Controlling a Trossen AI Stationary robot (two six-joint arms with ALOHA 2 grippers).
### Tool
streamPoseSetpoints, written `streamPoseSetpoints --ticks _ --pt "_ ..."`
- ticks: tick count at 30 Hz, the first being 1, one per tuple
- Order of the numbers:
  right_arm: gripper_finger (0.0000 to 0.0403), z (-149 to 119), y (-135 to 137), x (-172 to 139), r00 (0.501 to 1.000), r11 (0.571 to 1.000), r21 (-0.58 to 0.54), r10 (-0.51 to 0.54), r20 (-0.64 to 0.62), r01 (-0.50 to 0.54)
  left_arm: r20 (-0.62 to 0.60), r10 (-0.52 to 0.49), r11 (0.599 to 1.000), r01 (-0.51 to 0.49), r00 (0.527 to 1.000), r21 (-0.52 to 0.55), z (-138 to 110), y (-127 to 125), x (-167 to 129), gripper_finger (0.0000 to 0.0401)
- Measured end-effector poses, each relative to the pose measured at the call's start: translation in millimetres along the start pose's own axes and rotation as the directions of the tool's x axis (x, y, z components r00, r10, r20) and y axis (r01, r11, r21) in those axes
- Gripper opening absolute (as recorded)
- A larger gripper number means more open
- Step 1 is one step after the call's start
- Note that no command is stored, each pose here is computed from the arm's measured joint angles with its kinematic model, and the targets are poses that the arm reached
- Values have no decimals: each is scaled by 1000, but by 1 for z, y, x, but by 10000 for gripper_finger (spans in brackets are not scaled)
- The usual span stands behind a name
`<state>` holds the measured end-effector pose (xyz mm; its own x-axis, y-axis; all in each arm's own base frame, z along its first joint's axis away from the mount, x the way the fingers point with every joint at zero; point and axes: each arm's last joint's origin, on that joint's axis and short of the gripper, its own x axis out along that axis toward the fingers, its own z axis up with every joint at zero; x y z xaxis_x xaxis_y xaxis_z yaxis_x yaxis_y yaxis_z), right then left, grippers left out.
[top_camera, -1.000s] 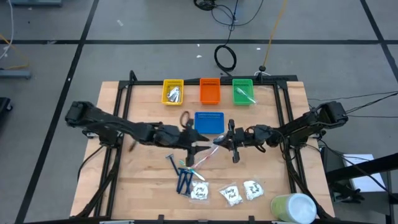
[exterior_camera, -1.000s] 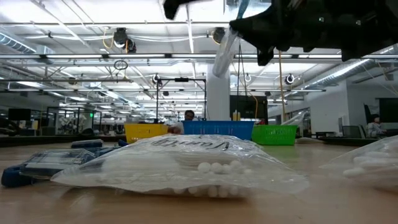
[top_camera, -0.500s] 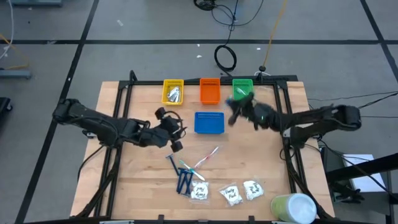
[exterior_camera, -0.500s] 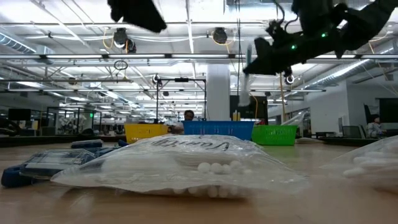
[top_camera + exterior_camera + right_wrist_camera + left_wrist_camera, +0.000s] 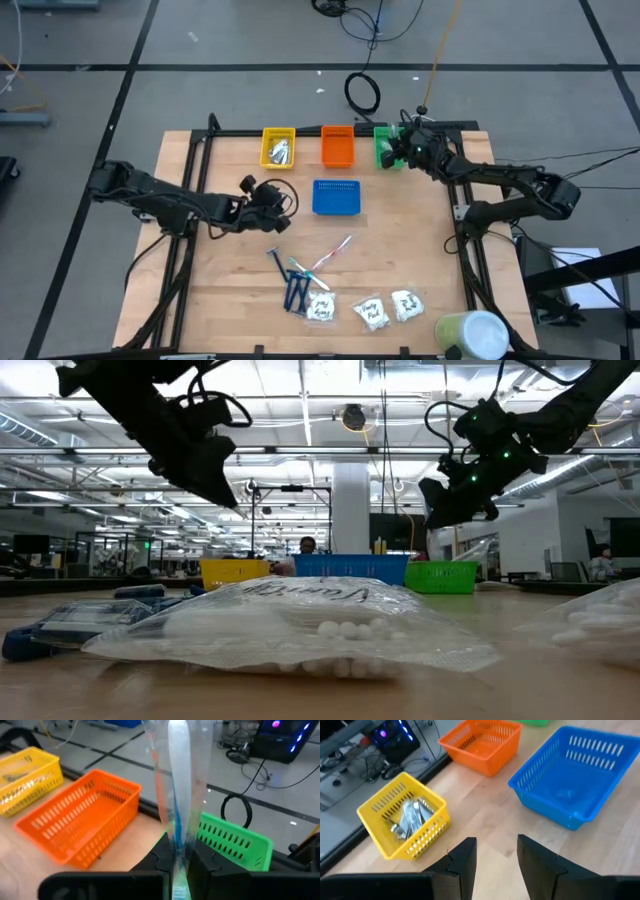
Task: Pick & Place Travel size toiletries
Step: Put the blue toothbrush into the green basket
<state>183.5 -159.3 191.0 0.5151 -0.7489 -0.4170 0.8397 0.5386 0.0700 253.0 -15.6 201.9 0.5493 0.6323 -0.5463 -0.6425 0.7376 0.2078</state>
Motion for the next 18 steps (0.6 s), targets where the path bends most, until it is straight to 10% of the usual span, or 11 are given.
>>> streamPoseSetpoints --ticks 18 --pt "93 -5 -2 0 999 993 113 -14 -52 20 -8 -43 999 43 999 -17 4 3 5 136"
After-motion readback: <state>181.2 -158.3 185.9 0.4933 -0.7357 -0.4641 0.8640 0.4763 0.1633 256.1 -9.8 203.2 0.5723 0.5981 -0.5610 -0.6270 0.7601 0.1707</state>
